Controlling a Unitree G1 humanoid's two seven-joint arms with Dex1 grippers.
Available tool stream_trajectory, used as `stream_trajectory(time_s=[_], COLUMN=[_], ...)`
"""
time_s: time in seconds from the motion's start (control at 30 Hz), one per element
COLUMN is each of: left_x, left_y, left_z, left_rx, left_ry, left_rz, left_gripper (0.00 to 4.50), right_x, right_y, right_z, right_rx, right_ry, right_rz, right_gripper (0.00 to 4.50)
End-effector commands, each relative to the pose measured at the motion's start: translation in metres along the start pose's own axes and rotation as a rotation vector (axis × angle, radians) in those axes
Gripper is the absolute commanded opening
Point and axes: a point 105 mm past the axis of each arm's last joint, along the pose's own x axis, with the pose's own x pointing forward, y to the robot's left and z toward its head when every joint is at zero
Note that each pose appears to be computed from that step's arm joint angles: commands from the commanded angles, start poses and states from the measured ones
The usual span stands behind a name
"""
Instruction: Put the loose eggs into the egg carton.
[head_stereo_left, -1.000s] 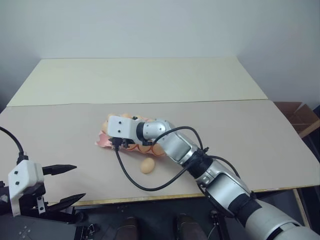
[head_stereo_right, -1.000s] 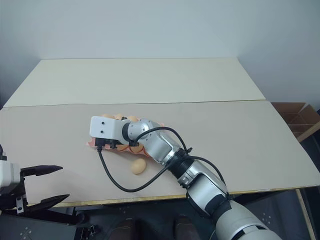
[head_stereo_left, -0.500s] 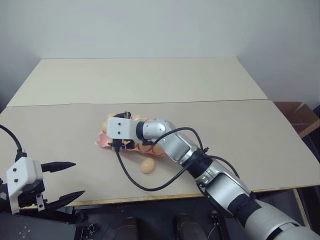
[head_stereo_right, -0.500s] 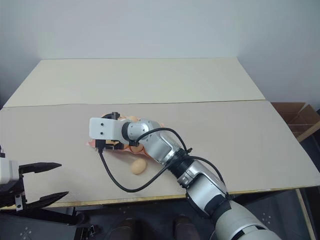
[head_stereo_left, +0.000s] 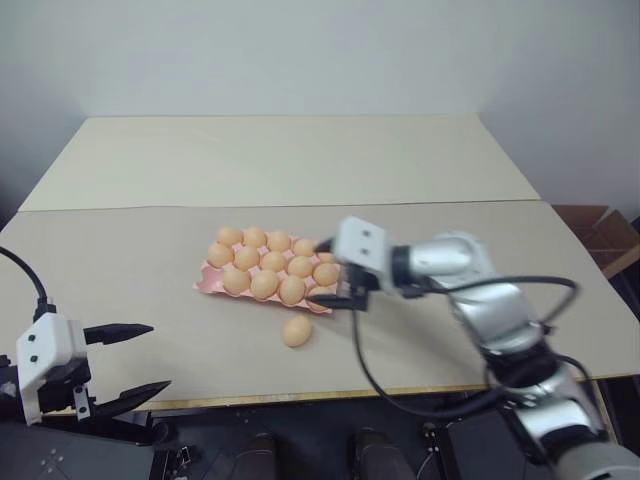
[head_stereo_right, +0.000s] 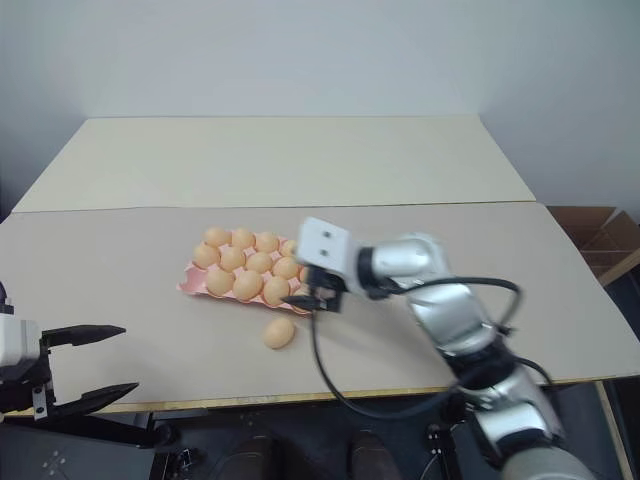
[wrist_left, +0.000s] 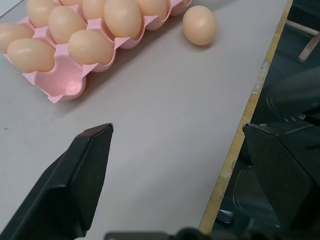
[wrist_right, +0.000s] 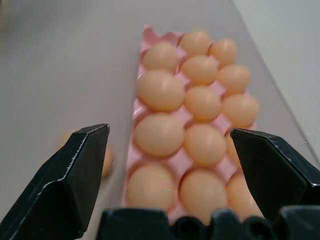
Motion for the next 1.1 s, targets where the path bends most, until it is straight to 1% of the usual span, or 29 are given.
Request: stream_trajectory(time_s=[0.03, 0.23, 0.4, 0.57, 0.7, 0.73, 0.83, 0.9, 1.03, 1.1], left_x=[-0.002, -0.004, -0.002, 0.007, 0.035, 0.039, 0.066, 0.078, 0.111, 0.122], left_y=[0.003, 0.005, 0.007, 0.009, -0.002, -0.002, -0.010, -0.015, -0.013, -0.013], left_z=[0.004, 0.008, 0.010, 0.015, 0.018, 0.018, 0.018, 0.016, 0.017, 0.018], left_rx=[0.019, 0.029, 0.028, -0.012, -0.079, -0.087, -0.110, -0.103, -0.099, -0.095], left_ry=[-0.012, -0.013, -0.025, -0.100, -0.207, -0.215, -0.247, -0.241, -0.272, -0.288], left_rz=[-0.004, -0.007, -0.014, -0.020, -0.082, -0.085, -0.108, -0.131, -0.114, -0.120], left_gripper=[4.50, 4.50, 4.50, 4.50, 4.50, 4.50, 4.50, 4.50, 4.50, 4.50], right_x=[-0.030, -0.064, -0.070, -0.067, -0.063, -0.062, -0.062, -0.062, -0.063, -0.064], right_y=[0.016, 0.024, 0.025, 0.023, 0.016, 0.015, 0.011, 0.009, 0.006, 0.006], right_z=[0.008, -0.009, -0.016, -0.016, -0.015, -0.015, -0.014, -0.013, -0.013, -0.013], right_rx=[-0.043, -0.007, 0.009, 0.031, 0.042, 0.040, 0.041, 0.042, 0.050, 0.046], right_ry=[-0.010, 0.082, 0.119, 0.110, 0.103, 0.104, 0.104, 0.104, 0.103, 0.107], right_rz=[0.057, 0.045, 0.008, -0.027, -0.085, -0.091, -0.125, -0.139, -0.170, -0.184], right_gripper=[4.48, 4.48, 4.48, 4.48, 4.48, 4.48, 4.48, 4.48, 4.48, 4.48])
